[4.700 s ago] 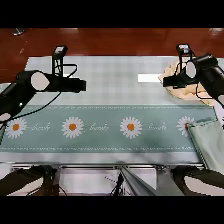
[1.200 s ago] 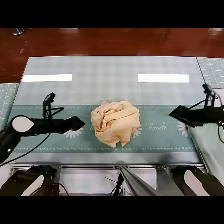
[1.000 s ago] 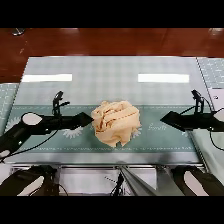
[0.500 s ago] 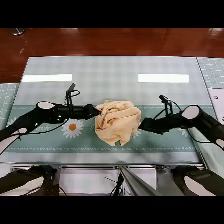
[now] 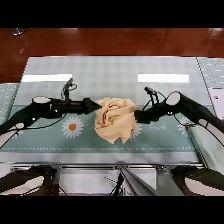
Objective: Fold the shirts.
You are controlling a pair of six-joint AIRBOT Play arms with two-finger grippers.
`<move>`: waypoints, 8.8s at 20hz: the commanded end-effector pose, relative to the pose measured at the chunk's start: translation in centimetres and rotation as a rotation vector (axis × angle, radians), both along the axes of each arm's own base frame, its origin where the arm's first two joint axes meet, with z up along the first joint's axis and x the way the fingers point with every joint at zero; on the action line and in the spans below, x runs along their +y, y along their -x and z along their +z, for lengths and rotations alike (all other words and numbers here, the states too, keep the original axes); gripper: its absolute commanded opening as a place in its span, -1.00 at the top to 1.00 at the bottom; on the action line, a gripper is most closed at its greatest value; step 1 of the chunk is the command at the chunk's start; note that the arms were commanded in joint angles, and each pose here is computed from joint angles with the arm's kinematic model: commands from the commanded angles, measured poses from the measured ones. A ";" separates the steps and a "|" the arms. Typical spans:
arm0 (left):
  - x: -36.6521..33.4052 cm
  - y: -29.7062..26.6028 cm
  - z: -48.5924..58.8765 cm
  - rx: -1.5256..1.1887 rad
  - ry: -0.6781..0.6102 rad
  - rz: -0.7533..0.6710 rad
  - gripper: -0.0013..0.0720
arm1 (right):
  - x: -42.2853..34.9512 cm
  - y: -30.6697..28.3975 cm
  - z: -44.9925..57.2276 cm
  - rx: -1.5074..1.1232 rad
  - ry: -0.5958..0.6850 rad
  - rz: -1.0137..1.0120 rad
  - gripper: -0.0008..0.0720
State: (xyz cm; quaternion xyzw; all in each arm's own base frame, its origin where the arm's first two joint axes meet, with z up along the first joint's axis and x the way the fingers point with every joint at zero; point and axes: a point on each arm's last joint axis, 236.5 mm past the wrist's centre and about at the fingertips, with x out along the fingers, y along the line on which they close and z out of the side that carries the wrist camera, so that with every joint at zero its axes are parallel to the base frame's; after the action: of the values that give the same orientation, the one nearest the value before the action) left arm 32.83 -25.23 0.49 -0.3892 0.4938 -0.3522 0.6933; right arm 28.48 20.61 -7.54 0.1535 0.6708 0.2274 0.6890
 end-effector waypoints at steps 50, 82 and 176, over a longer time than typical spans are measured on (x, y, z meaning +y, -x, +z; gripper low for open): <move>18.1 -1.4 1.9 0.148 -0.469 0.143 -0.95 | -25.1 -10.4 10.5 -0.219 0.314 -0.432 -0.72; 17.4 -3.3 -5.0 0.138 -0.245 0.380 0.91 | -20.2 -11.8 0.0 -0.036 0.040 -0.518 -0.72; 23.0 7.4 -9.6 0.373 -0.139 0.440 -0.95 | -13.9 2.4 5.3 -0.129 -0.283 -0.567 -0.72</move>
State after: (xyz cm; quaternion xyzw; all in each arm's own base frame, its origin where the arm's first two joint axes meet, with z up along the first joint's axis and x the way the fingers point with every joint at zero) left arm 24.01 -2.18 -9.07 -0.4848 0.5654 -0.0641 0.6643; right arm 26.20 6.62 -2.23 0.4087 0.5172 0.1282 0.7410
